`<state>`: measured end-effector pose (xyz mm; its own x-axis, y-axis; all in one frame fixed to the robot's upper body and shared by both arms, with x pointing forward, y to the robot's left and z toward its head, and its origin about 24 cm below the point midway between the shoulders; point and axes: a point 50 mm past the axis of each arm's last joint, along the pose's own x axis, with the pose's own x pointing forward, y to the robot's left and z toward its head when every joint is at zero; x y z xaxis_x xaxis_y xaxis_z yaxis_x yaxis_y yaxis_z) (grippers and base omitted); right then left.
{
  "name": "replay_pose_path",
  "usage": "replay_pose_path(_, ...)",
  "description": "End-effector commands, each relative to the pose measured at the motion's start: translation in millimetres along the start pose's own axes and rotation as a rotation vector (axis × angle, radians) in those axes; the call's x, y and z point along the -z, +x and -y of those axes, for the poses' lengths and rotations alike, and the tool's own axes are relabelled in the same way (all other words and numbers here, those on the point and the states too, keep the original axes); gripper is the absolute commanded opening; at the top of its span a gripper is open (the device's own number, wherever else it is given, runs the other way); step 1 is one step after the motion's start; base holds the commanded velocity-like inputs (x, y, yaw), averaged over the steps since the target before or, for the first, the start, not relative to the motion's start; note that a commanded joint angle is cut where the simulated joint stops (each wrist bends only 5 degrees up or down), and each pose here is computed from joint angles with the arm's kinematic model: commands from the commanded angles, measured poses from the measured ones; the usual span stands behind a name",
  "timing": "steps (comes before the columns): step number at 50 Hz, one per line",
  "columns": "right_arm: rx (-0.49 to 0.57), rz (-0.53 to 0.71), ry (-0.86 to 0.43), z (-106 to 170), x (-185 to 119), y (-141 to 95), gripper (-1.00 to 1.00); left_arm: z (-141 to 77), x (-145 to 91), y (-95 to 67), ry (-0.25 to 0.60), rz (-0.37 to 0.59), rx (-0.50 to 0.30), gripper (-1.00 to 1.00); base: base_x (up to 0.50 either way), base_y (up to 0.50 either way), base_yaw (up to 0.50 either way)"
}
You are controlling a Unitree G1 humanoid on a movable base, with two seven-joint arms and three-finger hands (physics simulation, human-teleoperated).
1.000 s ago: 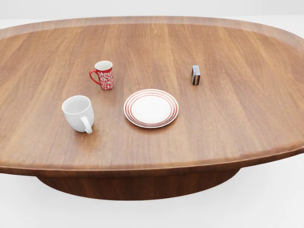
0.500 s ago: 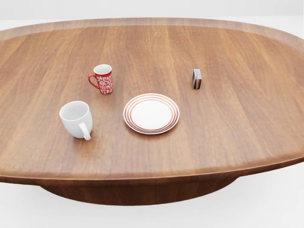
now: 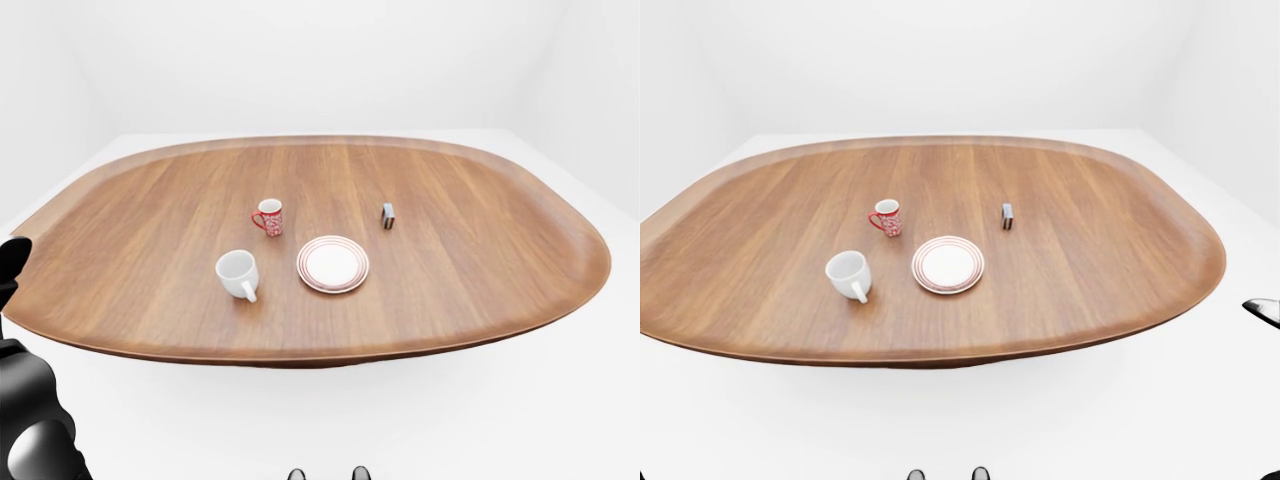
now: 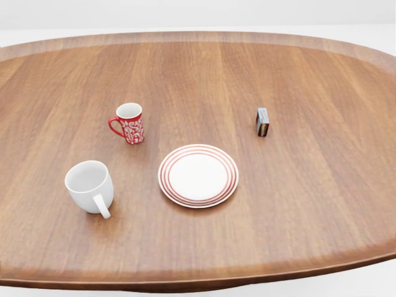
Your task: Put the white mug on the plate.
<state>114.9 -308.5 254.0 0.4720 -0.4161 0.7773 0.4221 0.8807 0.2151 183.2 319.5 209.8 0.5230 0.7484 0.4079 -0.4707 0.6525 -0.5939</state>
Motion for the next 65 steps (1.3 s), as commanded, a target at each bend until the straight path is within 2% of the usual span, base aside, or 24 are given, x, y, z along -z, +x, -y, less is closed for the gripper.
replay_pose_path(1, -0.002, -0.003, -0.003, 0.6, 0.6, -0.3, 1.00, 0.4, -0.6, -0.6, -0.007, -0.001, 0.002, 1.00, 0.32, 0.00, 0.00)
replay_pose_path(44, 0.002, -0.020, -0.005, 2.3, 3.1, -3.7, 1.00, -1.7, -0.6, -0.6, -0.007, -0.004, -0.005, 1.00, 0.32, 0.00, 0.00)
replay_pose_path(55, -0.011, -0.029, -0.021, -0.2, 4.8, -5.0, 1.00, -1.8, -0.8, -1.0, -0.009, -0.004, -0.005, 1.00, 0.01, 0.02, 0.00)
replay_pose_path(65, -0.015, -0.025, -0.024, -0.6, 4.5, -4.9, 1.00, -1.2, -0.8, -0.5, -0.009, -0.003, -0.003, 1.00, 0.01, 0.47, 0.00)
